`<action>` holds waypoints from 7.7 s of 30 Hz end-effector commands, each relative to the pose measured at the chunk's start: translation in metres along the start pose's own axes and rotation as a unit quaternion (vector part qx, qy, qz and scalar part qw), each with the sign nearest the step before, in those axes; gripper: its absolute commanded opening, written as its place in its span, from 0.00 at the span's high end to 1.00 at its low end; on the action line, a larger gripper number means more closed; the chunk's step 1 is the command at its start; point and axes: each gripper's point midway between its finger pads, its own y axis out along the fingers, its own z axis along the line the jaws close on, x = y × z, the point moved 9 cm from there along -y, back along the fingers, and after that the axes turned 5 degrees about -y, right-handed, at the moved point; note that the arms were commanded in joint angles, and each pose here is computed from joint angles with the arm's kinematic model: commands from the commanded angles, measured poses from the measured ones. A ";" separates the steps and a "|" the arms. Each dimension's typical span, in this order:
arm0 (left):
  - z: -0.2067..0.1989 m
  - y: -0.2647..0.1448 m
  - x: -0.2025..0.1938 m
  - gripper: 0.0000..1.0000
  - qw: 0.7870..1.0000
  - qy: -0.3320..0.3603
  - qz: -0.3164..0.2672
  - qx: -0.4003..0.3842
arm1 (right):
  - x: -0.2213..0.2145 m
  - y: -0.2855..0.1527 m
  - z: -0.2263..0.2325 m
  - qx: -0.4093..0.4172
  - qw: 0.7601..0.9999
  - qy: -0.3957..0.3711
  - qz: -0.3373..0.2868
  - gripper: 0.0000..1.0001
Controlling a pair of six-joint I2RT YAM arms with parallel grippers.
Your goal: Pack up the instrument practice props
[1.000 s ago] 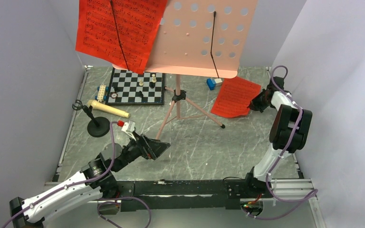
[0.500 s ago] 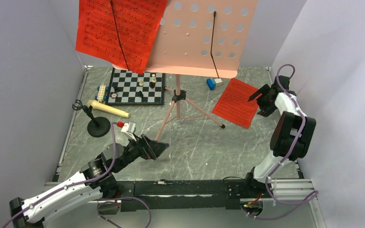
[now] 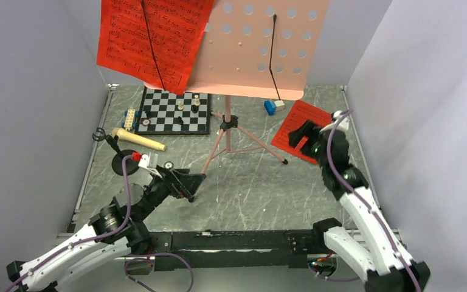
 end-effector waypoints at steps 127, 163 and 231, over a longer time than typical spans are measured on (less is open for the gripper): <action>-0.160 0.060 0.308 0.71 0.933 0.210 -0.285 -0.069 | 0.091 -0.090 0.358 0.414 0.891 -0.080 -0.170 1.00; -0.158 0.046 0.302 0.70 0.920 0.236 -0.304 -0.072 | 0.111 -0.224 0.208 0.596 0.721 -0.322 -0.145 1.00; -0.041 -0.050 0.126 0.18 0.976 0.042 -0.215 0.011 | 0.145 0.085 0.051 0.144 0.986 0.061 0.050 1.00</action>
